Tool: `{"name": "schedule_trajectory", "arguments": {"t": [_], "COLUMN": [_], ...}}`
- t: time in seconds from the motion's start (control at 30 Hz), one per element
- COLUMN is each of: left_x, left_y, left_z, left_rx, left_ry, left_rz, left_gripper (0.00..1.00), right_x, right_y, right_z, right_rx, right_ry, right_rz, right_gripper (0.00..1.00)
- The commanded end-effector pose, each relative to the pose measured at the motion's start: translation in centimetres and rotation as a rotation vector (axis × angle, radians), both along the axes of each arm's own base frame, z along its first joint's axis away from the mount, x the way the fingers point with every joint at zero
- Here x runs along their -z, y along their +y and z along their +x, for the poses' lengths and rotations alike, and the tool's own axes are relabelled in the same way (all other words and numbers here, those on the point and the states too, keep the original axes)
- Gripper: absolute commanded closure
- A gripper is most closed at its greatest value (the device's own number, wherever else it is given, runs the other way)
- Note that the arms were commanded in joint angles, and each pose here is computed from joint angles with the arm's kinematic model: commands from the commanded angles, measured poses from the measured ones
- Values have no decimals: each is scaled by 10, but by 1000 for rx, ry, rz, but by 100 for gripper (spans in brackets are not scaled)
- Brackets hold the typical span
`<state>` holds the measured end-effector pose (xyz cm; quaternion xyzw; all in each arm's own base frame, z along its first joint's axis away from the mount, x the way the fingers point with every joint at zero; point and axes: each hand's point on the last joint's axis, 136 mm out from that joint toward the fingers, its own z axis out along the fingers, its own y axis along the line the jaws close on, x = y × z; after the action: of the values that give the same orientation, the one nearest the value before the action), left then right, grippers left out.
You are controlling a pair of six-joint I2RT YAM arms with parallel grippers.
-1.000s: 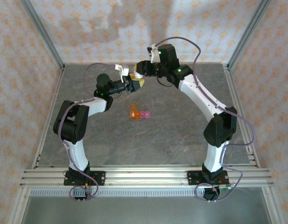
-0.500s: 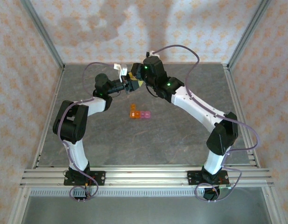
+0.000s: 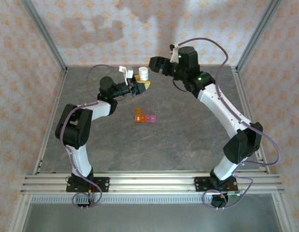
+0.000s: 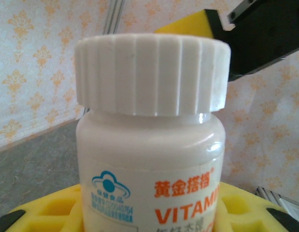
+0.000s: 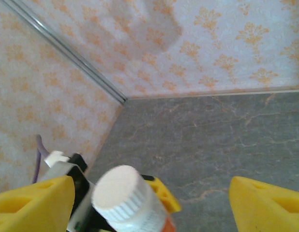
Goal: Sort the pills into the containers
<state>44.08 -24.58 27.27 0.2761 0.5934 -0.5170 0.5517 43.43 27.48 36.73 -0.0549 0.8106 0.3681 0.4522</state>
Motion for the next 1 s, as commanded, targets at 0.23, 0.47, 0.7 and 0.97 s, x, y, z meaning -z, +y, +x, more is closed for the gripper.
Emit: {"name": "schedule_trajectory", "arguments": {"t": [0.23, 0.47, 0.7, 0.97], "left_x": [-22, -22, -22, -21], "left_y": [-5, -5, -6, -6], "left_z": [-8, -8, -9, -8], "left_rx": [53, 57, 60, 58], "left_ry": [-50, -47, -47, -47], "left_rz": [-27, -27, -27, -27], "left_gripper": [100, 100, 100, 100], "right_x": [7, 19, 26, 32], "right_y": [45, 62, 66, 62], "right_z": [-19, -15, -8, -10], "right_rx": [-366, -390, -377, -311], "right_ry": [27, 50, 68, 79], "right_rz": [-49, -81, -89, -83], "right_gripper": [17, 23, 39, 57]}}
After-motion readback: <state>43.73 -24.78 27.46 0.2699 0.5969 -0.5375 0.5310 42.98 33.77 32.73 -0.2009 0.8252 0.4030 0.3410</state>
